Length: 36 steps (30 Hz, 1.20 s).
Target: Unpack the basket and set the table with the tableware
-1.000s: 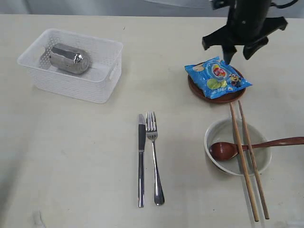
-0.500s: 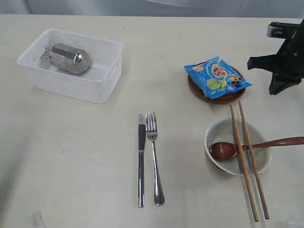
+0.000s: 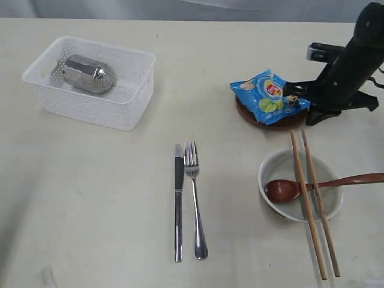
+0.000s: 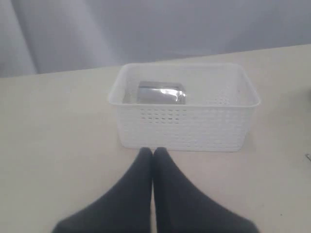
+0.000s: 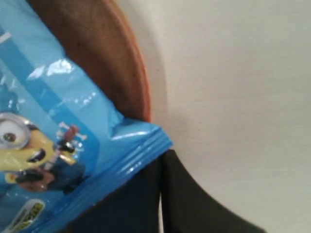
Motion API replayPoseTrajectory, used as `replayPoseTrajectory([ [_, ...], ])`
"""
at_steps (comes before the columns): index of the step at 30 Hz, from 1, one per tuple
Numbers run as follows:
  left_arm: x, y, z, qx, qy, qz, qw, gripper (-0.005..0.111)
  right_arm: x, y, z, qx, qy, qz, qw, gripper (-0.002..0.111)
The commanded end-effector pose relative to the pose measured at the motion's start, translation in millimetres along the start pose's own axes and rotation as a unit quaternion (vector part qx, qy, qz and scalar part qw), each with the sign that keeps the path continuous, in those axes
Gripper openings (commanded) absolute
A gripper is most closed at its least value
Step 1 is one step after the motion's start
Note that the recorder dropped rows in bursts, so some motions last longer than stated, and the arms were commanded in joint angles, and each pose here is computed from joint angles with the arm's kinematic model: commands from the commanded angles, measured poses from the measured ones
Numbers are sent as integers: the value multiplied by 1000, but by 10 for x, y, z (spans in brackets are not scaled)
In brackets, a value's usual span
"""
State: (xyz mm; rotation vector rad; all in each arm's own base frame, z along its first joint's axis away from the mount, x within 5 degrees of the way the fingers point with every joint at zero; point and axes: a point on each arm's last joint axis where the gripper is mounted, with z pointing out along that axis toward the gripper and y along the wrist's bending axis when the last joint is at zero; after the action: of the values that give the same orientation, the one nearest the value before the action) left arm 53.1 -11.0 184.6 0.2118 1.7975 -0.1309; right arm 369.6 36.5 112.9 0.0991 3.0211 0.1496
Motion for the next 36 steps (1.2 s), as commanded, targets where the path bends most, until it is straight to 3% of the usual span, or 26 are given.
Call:
replayPoseTrajectory([
  [1,3,-3,-1,3,-2,-1,1000,0,6,112,65,-7,-6,-12,1000,0],
  [10,3,-3,-1,3,-2,-1,1000,0,31,138,-28,-10,1,-32,999,0],
  [19,3,-3,-1,3,-2,-1,1000,0,-13,308,-670,-35,-71,-107,991,0],
  [21,3,-3,-1,3,-2,-1,1000,0,-24,463,-889,-63,-81,-132,986,6],
  [28,3,-3,-1,3,-2,-1,1000,0,21,1269,-1527,-148,-134,-209,957,57],
  [33,3,-3,-1,3,-2,-1,1000,0,211,1994,-1714,-187,-155,-278,929,59],
  [36,3,-3,-1,3,-2,-1,1000,0,328,2273,-1871,-206,-181,-310,910,55],
])
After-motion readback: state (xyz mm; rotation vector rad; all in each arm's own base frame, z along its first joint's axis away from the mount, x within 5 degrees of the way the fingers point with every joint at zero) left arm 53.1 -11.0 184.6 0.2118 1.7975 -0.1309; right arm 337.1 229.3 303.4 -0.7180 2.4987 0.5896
